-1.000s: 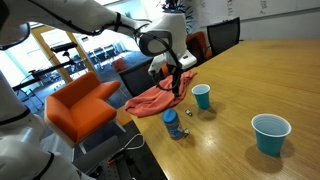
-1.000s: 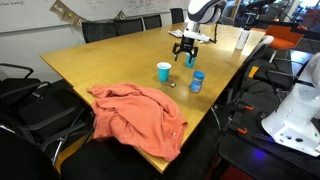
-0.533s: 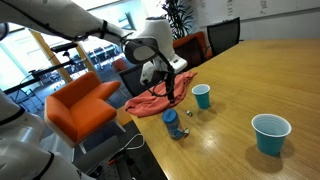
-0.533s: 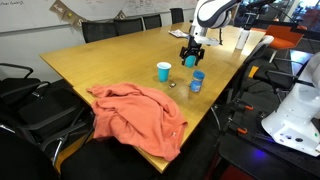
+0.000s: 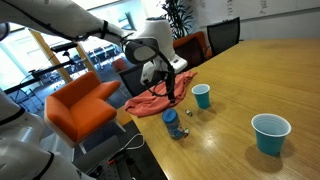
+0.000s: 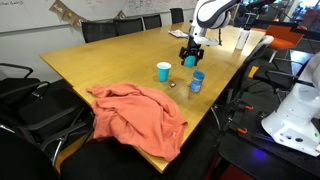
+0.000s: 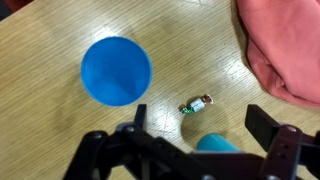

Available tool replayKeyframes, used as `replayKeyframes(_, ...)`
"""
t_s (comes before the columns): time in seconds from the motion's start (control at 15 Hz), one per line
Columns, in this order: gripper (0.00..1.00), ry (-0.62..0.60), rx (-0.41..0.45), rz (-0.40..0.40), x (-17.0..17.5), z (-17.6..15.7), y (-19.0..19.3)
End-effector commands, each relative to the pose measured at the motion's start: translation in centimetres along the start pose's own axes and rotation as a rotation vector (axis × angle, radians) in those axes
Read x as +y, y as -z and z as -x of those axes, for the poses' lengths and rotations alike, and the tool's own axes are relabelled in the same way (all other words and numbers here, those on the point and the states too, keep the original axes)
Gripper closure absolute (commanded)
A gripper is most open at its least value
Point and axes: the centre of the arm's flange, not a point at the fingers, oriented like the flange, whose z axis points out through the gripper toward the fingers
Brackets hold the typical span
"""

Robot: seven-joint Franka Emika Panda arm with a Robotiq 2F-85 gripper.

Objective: Put two sweets in the left blue cup

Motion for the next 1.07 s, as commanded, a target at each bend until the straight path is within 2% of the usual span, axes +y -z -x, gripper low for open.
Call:
replayKeyframes(0.0, 0.00, 0.035, 0.076, -0.004, -2.2, -1.5, -0.9)
replayKeyframes(0.2, 0.00, 0.061, 0.121, 0.013, -3.6, -2.6, -2.0)
replayKeyframes(0.6, 0.00, 0.090, 0.084, 0.080, -4.2, -4.4, -6.1)
replayKeyframes(1.0, 0.00, 0.152, 0.064, 0.154, -4.8, -4.2, -10.8)
